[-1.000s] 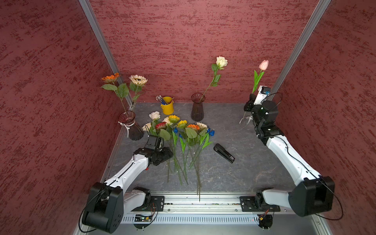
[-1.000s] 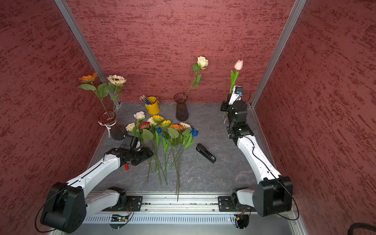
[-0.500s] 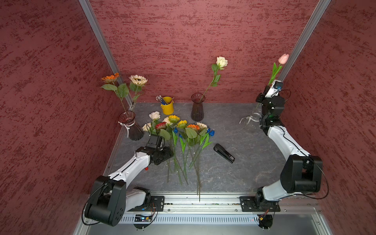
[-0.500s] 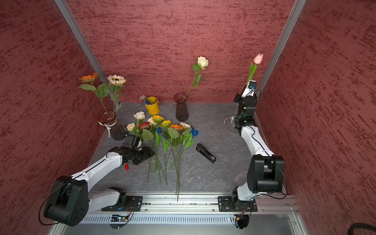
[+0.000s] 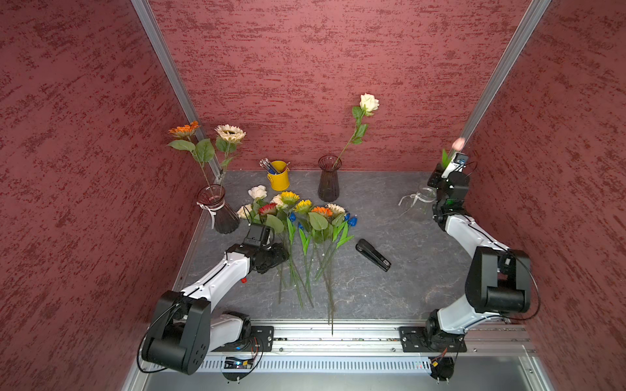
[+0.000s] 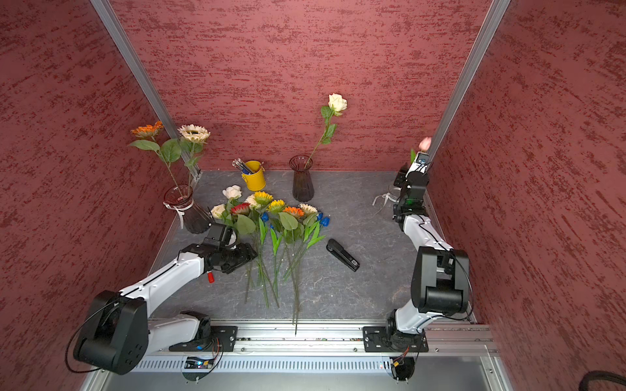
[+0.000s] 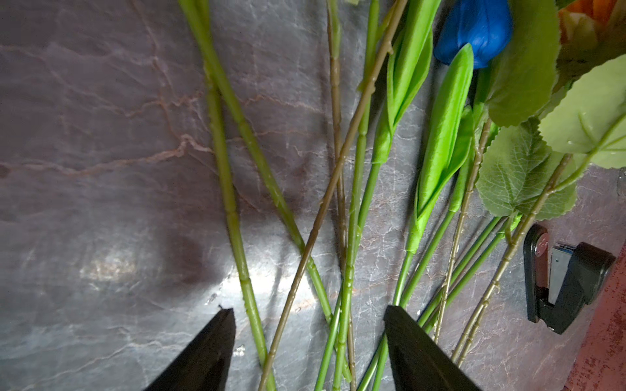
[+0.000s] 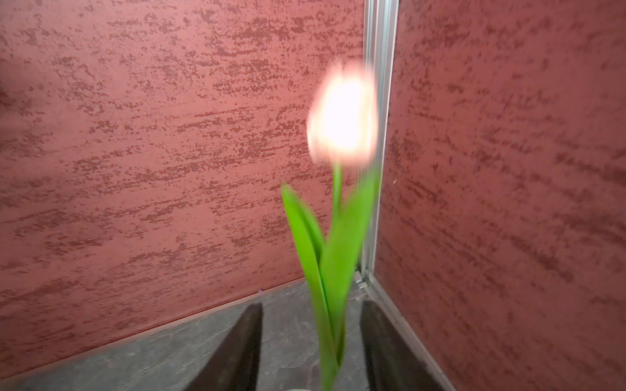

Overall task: Arrange the flowers in different vases according to their variety
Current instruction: Insert the flower into the vase, then adjust the flower at the center of the board.

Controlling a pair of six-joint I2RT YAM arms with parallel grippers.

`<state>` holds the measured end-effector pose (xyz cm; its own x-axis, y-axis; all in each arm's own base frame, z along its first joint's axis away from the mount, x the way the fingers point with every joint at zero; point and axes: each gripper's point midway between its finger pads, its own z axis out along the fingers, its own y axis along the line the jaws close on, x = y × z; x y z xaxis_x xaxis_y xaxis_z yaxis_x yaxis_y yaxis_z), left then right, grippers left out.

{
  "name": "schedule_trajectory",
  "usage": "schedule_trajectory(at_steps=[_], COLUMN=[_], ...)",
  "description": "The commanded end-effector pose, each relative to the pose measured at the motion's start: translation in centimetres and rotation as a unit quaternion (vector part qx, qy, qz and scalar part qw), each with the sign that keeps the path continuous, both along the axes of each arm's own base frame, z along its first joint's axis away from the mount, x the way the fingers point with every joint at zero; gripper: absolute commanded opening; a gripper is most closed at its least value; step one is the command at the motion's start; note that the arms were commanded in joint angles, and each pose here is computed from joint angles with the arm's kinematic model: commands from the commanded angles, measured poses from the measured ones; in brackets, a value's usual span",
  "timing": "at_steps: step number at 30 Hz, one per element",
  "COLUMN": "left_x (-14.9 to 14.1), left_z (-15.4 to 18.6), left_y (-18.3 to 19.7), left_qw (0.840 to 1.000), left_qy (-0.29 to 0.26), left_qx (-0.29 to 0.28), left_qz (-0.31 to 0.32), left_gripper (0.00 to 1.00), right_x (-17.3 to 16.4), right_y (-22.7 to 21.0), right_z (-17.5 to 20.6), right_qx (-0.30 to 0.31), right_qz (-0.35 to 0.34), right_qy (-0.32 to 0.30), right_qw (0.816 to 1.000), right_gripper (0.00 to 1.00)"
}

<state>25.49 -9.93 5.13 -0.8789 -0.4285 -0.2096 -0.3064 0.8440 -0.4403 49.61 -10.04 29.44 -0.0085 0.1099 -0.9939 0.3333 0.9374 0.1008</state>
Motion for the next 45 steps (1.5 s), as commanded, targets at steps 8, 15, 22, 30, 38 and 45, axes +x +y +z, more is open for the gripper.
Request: schedule_trajectory(at_steps=[8,15,22,30,38,45], left_x=[0.0,-0.1,1.4,3.2,3.6,3.8], left_z=[1.1,2.1,2.6,1.9,-0.4,-1.6], left_y=[0.0,-0.6,-1.2,-1.8,-2.7,-3.5], left_qw=[1.0,0.999,0.998,0.998,0.997,0.997], left_qy=[-0.022,-0.027,-0.035,-0.017,0.017,0.028], left_qx=[-0.01,-0.016,0.0,0.005,-0.002,-0.007], left_qz=[-0.004,-0.016,-0.042,-0.062,-0.073,-0.076], left_gripper=[0.74,0.73,0.54,0.36,0.31,0.27], right_x=[-6.1,-10.8,-13.7,-14.8,-15.0,-14.9], right_y=[0.6,2.1,6.2,12.3,14.6,14.4], right_z=[4.9,3.4,0.4,-4.2,-6.0,-5.7], right_qx=[0.029,0.079,0.147,0.187,0.185,0.18], right_qz=[-0.008,0.011,0.091,0.159,0.174,0.169], right_qy=[-0.03,0.019,0.068,0.123,0.146,0.143], right_qw=[0.999,0.997,0.983,0.961,0.956,0.958], right_gripper=[0.86,0.88,0.86,0.83,0.83,0.83])
